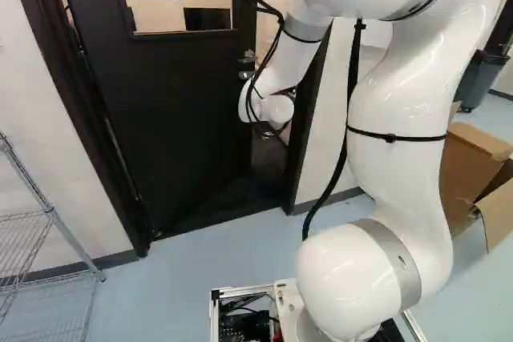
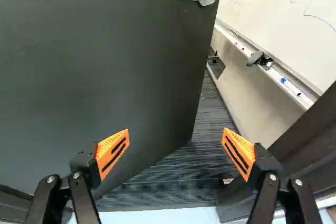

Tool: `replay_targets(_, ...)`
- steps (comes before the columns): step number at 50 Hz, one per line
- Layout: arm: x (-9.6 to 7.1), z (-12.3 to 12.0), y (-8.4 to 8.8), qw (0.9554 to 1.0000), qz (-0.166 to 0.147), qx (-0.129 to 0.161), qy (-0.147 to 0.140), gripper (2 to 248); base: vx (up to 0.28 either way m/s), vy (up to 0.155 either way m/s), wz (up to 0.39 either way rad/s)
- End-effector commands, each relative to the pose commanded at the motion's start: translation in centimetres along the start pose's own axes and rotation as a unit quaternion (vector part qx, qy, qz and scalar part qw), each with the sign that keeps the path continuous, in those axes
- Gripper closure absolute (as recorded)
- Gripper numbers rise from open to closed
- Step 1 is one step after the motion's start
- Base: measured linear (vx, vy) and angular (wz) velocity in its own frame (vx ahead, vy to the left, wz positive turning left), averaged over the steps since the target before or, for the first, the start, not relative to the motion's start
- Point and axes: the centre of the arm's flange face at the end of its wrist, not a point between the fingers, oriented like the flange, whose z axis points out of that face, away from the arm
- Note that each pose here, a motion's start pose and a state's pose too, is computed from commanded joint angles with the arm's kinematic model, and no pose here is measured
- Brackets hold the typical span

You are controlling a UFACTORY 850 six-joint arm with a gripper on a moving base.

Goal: Open the door and move inside

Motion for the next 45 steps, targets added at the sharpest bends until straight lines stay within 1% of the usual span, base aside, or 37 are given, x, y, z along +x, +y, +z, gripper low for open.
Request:
replay_targets(20,-1.3,-3.9,1.0,0.9999,0.004,-0.01,-0.006,3,0.0,0.0,0.0)
replay_targets(45,-2.9,-8.8,2.2,0.9997,0.009,-0.024,0.001,3,0.0,0.0,0.0)
